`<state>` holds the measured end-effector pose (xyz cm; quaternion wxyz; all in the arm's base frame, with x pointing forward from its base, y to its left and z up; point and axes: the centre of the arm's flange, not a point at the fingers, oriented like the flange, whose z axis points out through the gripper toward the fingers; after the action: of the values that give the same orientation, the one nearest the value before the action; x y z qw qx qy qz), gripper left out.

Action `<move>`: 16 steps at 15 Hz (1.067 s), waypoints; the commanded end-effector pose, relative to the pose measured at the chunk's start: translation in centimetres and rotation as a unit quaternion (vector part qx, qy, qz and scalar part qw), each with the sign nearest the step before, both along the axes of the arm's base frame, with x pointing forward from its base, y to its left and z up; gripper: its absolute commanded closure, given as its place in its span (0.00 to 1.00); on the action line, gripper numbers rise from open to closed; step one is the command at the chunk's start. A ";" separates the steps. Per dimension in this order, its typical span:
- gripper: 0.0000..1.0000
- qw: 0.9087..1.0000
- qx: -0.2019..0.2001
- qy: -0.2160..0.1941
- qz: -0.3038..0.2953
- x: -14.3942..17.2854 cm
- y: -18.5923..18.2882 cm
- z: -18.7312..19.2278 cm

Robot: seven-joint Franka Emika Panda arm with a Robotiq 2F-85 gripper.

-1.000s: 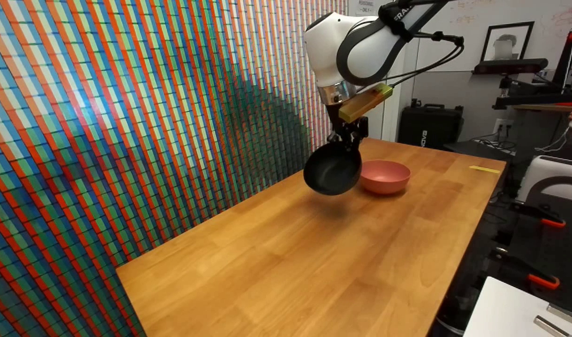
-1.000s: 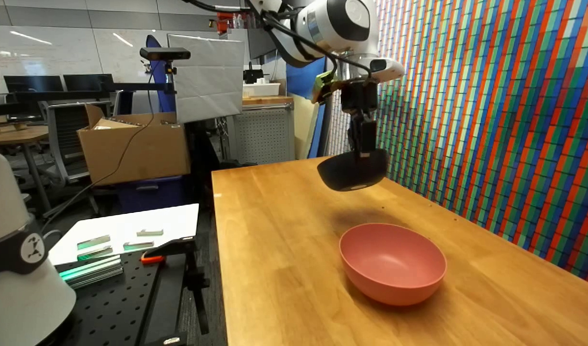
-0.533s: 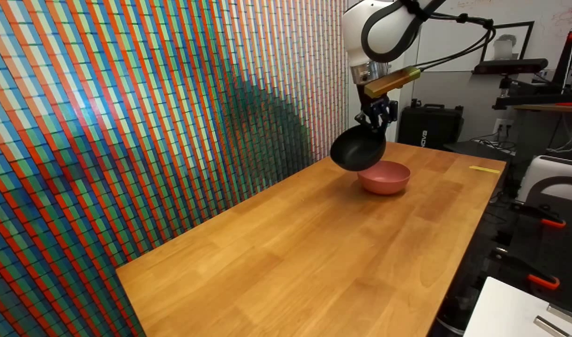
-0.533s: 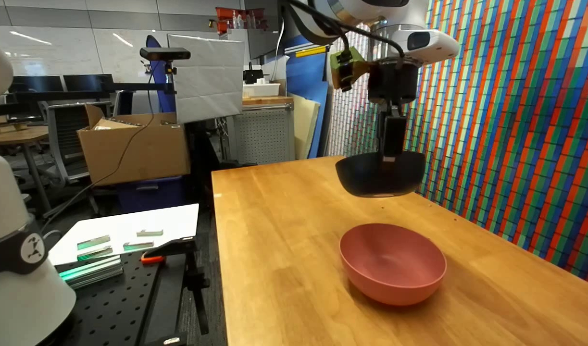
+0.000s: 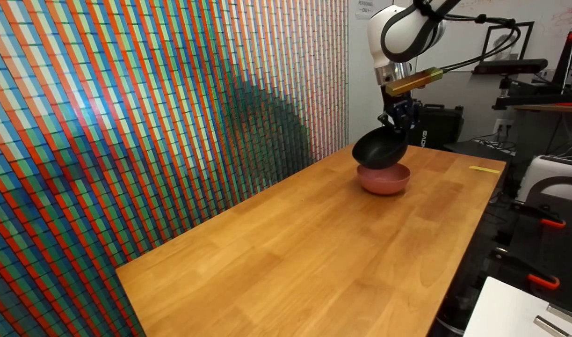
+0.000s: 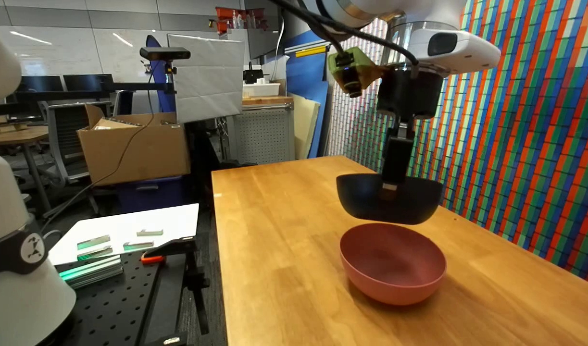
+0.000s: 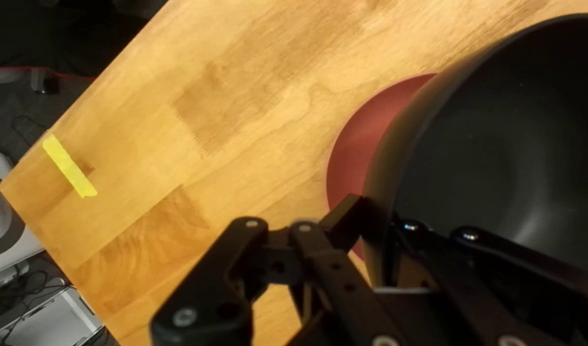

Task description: Put the black bowl on top of the brown bowl

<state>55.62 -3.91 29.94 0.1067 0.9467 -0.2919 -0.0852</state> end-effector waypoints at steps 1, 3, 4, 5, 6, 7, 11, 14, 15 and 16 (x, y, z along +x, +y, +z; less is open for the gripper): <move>0.86 1.000 0.015 0.002 -0.010 -1.2 -0.6 0.4; 0.61 1.000 0.013 0.001 -0.016 -1.1 -0.7 0.3; 0.61 1.000 0.011 0.001 -0.017 -1.1 -0.7 0.3; 0.54 1.000 0.010 0.001 -0.017 -1.0 -0.7 0.3; 0.47 1.000 0.010 0.000 -0.017 -1.0 -0.7 0.3; 0.38 1.000 0.009 0.000 -0.017 -1.0 -0.7 0.4; 0.09 1.000 0.009 -0.004 -0.003 -0.8 0.1 1.3; 0.00 0.999 0.001 -0.007 0.048 -0.4 3.3 3.1; 0.00 0.997 -0.001 -0.008 0.075 -0.1 4.7 4.0; 0.00 0.995 -0.008 -0.010 0.100 0.4 6.4 4.9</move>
<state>55.51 -1.13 31.43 0.1050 0.9579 -0.2565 -0.0746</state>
